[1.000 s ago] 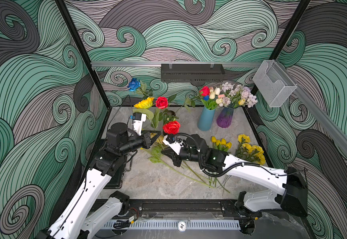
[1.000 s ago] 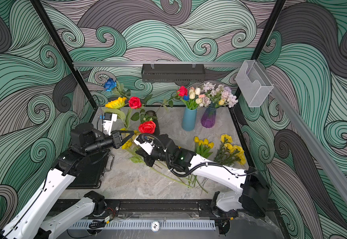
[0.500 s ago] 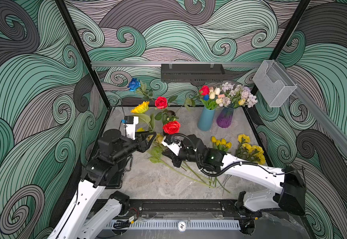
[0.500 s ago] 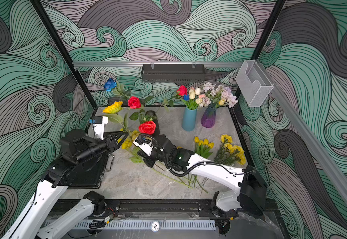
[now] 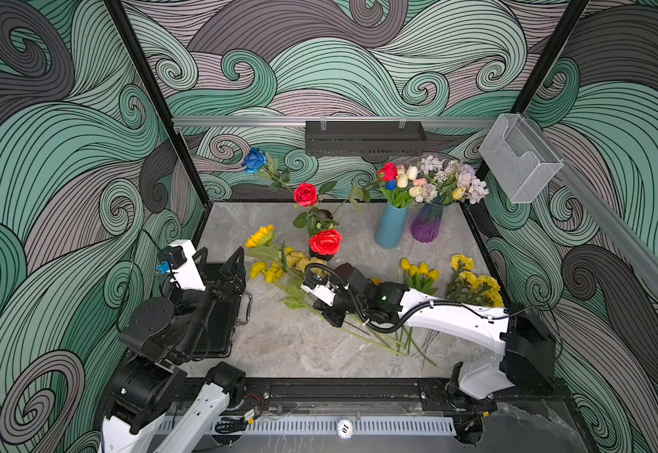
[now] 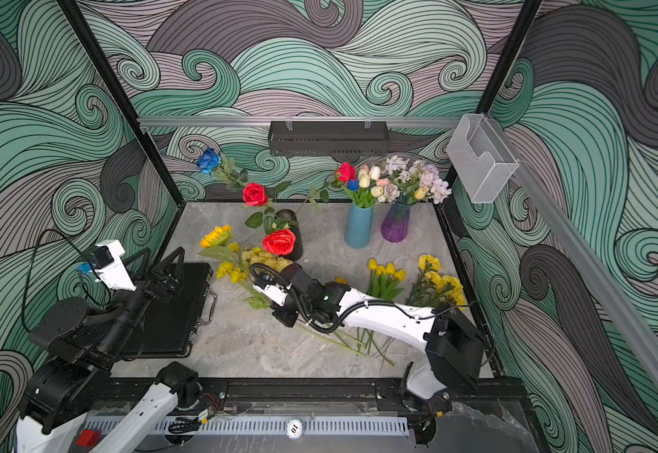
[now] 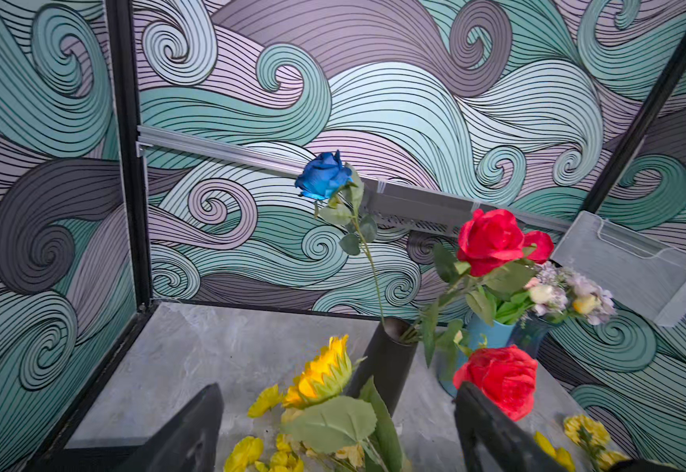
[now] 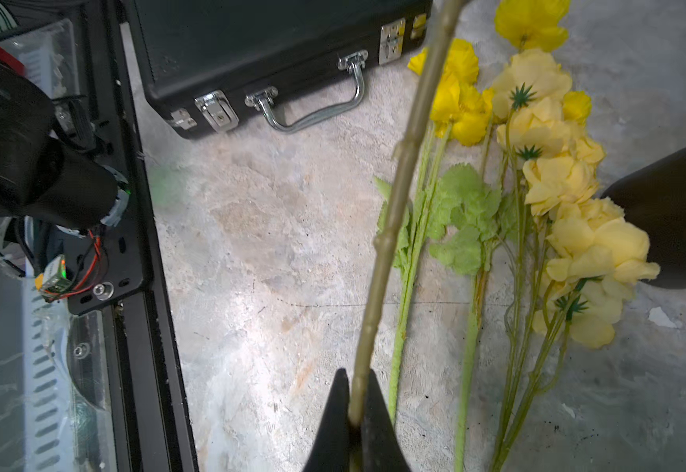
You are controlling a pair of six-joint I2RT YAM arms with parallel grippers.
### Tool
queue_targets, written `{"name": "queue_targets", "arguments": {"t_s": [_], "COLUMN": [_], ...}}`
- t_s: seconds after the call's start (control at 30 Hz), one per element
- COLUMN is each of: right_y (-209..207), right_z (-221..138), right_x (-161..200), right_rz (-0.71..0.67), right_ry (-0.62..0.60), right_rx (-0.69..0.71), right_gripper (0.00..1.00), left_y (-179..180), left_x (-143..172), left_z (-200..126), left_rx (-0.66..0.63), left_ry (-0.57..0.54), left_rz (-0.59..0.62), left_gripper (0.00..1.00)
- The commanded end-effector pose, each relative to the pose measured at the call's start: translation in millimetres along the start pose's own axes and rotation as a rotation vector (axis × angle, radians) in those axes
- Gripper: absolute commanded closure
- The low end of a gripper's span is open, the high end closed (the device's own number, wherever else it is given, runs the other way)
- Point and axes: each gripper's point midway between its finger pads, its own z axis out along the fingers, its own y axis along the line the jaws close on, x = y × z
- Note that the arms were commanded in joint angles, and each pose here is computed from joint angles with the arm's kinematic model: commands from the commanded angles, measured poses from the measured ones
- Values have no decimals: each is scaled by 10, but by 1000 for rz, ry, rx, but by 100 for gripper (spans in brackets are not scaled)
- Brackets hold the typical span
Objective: Pick out yellow flowers from the vase
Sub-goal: Place the flower at the center of the board, then reset both arms
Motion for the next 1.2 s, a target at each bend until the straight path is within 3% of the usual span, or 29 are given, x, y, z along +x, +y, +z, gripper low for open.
{"name": "queue_targets", "arguments": {"t_s": [0.0,0.4,0.57,0.7,1.0,1.17], "right_y": [-54,-138,-173,-199,-407,-908], "right_z": [91,439,475,438,-167,-757], "right_x": [218,740,788,810,656,761], "right_rz": [-8,-13,-6,1,53,153], "right_ry": [85,266,280,275,110,-25], "right_rx": [34,61,80,101,215,412], "right_gripper": [100,94,79,69,55,40], "left_y": [154,408,592,635,946,1196], "left_x": [-9,686,993,1228,1510,1713], "left_z": [127,742,961,1079,1266,1405], "left_rx": [-111,-337,-483,-487,-615,-694], "left_ry": [-27,98,132,114,186,239], "left_rz": [3,-81,-76,-89,25,122], "left_gripper": [11,1,1,1,1,1]}}
